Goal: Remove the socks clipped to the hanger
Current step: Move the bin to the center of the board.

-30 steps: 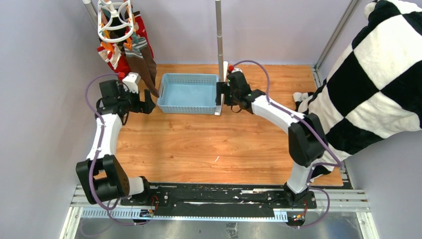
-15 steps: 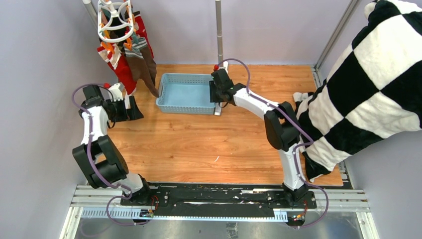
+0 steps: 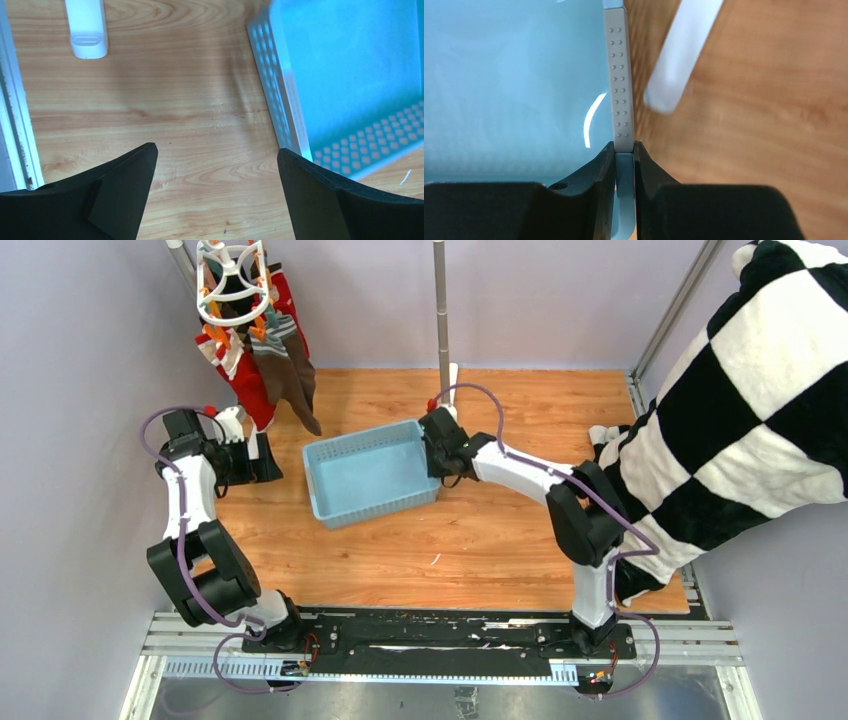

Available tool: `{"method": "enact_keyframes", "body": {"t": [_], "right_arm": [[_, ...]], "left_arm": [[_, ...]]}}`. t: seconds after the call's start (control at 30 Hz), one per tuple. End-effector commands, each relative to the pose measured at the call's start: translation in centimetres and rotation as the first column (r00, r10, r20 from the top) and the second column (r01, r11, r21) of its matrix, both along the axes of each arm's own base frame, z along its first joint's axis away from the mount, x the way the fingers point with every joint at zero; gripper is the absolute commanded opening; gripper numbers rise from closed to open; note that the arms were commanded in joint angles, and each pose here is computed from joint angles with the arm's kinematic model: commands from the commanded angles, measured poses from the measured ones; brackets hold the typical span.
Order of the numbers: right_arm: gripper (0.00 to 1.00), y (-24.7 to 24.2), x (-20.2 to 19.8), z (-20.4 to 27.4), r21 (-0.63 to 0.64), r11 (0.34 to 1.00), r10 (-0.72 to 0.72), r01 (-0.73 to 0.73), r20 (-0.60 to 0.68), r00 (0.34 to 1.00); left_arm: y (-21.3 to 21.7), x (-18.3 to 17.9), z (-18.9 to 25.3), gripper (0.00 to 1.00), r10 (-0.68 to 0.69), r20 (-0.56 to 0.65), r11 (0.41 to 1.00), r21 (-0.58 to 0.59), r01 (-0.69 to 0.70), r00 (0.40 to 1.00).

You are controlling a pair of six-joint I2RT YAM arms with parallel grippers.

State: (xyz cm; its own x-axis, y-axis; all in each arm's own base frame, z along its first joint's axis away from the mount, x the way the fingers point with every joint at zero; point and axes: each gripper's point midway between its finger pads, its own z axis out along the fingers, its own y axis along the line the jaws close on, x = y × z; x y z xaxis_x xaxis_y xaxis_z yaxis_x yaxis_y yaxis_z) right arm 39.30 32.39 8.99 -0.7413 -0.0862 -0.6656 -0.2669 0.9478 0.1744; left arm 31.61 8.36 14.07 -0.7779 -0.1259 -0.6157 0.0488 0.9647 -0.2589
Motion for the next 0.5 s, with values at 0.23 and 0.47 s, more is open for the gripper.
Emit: {"method": "enact_keyframes", "body": {"t": [0.23,0.47], "right_arm": [[0.40,-3.5,-11.6,-0.9,-0.057,0.996,-0.080,0.071,-0.175,0.981],[0.69,-4.0,-9.1,6.1,0.033,0.999,-0.039,0.040,-0.038,0.999]], "left_arm": [[2.1,0.4,1.6,1.00,0.043,0.018,0.995,0.092,-0.044,0.999],[2.4,0.7,2.1,1.00,0.031,0.033,0.993,0.109,-0.035,0.999]]}}
